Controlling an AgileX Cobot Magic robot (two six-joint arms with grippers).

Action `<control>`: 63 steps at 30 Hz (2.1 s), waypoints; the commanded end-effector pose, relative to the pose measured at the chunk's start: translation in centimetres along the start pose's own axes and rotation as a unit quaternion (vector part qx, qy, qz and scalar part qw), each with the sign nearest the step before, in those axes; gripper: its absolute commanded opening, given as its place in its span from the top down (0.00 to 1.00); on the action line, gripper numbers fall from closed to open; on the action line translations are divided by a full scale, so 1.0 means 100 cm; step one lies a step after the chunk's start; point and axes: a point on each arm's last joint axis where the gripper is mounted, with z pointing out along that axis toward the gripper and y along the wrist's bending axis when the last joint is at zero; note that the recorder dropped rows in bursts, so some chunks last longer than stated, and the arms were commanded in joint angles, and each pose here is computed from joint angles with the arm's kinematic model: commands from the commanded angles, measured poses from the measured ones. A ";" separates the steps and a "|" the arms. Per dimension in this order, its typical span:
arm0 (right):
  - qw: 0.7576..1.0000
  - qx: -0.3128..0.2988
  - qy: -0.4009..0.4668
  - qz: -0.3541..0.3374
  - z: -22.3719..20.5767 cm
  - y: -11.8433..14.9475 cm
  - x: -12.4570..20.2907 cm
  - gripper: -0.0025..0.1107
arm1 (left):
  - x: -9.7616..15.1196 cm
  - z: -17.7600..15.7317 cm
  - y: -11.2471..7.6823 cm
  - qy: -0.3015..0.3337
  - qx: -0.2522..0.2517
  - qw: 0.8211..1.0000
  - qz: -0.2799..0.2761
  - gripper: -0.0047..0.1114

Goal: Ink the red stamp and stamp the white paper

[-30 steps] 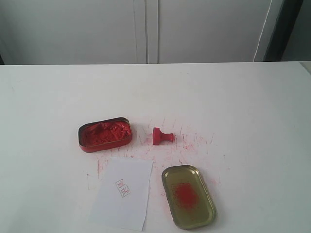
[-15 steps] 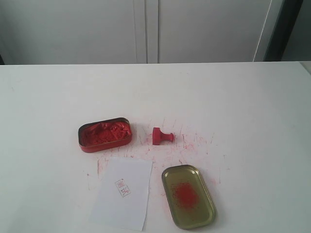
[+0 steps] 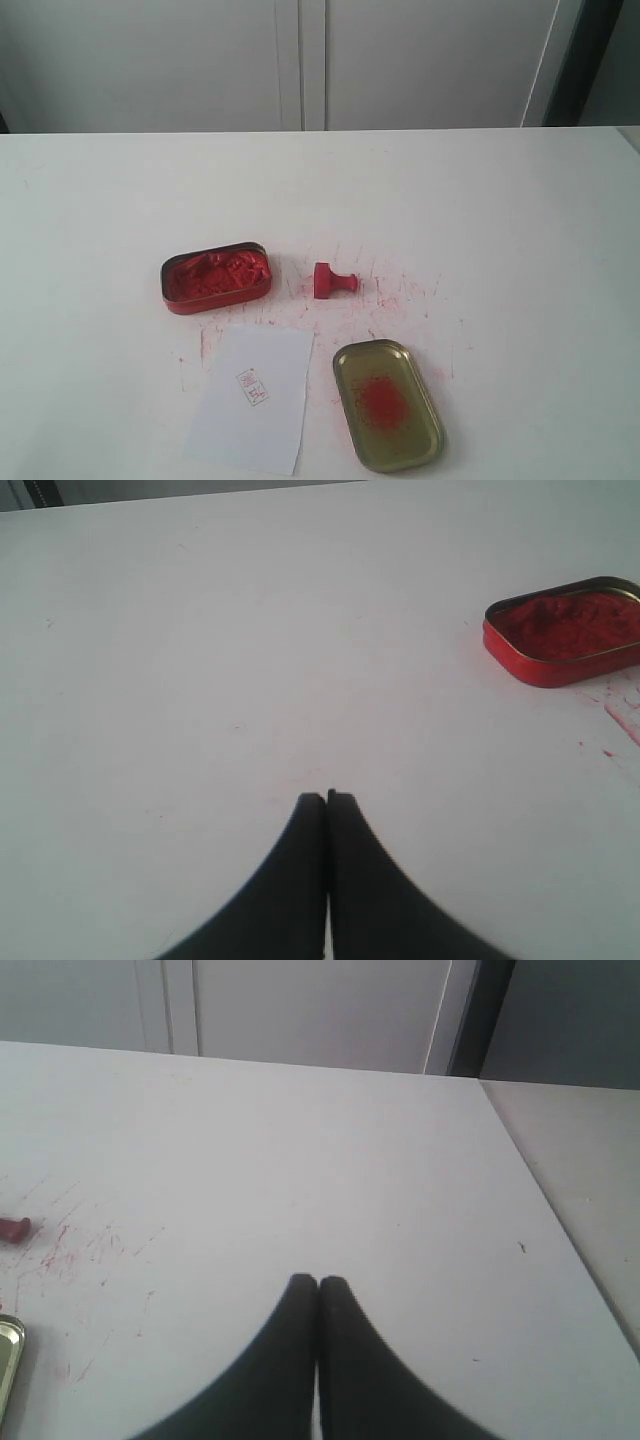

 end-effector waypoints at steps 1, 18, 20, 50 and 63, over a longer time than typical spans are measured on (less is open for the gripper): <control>1.000 0.001 0.001 -0.003 0.003 0.001 0.020 0.98 | 0.001 0.000 0.000 -0.001 -0.001 1.000 -0.001 0.96; 0.999 -0.002 -0.032 -0.004 0.009 0.003 0.044 0.98 | 0.001 0.000 0.000 -0.001 -0.001 1.000 -0.001 0.96; 1.000 -0.003 -0.030 -0.004 0.011 0.003 0.047 0.98 | 0.001 0.000 0.000 -0.001 -0.001 1.000 -0.001 0.96; 1.000 -0.004 -0.022 -0.005 0.016 0.004 0.056 0.98 | 0.001 0.000 0.000 -0.001 -0.001 1.000 -0.001 0.96; 1.000 -0.004 -0.022 -0.006 0.016 0.004 0.056 0.98 | 0.001 0.000 0.000 -0.001 -0.001 1.000 -0.001 0.96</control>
